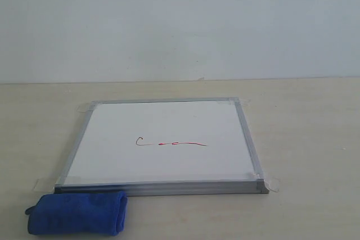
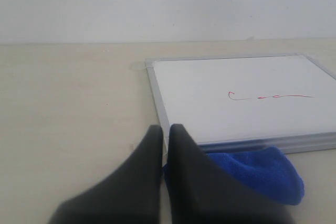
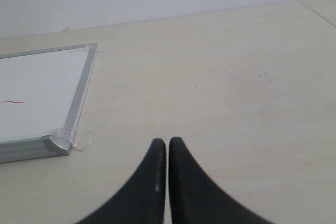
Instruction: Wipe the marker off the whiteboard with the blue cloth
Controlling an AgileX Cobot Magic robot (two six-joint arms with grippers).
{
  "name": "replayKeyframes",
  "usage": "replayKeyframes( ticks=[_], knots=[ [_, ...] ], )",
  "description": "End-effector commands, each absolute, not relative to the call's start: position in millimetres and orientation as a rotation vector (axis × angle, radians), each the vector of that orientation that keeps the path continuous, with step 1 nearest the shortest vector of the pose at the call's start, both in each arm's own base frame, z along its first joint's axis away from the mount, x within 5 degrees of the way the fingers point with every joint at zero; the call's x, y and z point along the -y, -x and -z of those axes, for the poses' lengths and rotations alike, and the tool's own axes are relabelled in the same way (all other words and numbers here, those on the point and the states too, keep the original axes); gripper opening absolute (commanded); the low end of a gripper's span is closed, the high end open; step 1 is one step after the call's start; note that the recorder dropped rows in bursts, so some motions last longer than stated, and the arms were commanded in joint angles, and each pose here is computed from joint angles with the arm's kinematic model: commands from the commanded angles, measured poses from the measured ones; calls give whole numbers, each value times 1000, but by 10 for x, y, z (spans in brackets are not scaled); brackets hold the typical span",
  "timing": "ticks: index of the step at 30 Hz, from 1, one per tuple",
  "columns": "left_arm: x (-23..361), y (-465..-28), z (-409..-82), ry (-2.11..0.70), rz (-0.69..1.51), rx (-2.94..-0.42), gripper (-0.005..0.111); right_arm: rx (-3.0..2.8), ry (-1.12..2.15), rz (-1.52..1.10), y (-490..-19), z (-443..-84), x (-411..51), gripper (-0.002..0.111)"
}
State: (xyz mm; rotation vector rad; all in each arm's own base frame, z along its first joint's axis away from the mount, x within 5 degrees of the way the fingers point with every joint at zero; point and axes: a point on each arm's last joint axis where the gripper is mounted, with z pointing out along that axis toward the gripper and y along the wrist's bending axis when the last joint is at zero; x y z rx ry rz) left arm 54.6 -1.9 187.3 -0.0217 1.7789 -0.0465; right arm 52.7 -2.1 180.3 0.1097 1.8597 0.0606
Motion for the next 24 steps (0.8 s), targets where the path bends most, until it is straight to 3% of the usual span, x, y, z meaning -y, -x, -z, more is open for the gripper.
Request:
replayKeyframes(
  ticks=[1, 6, 9, 12, 19, 24],
  knots=[
    [22, -546, -1872, 21, 53, -1771, 4, -1858, -108, -53, -526, -1793, 24, 1],
    [22, -546, -1872, 21, 53, -1771, 4, -1669, 101, 149, -560, -1963, 41, 1],
    [22, -546, -1872, 21, 53, -1771, 4, -1484, 140, 123, -562, -2127, -9, 1],
    [22, -546, -1872, 21, 53, -1771, 4, -1123, 21, -189, -469, -2448, -95, 1],
    [22, -546, -1872, 21, 53, -1771, 4, -1050, -3, -328, -338, -3114, -130, 1],
    [22, -546, -1872, 21, 53, -1771, 4, -1193, 309, -442, -569, -3519, -411, 1]
  ],
)
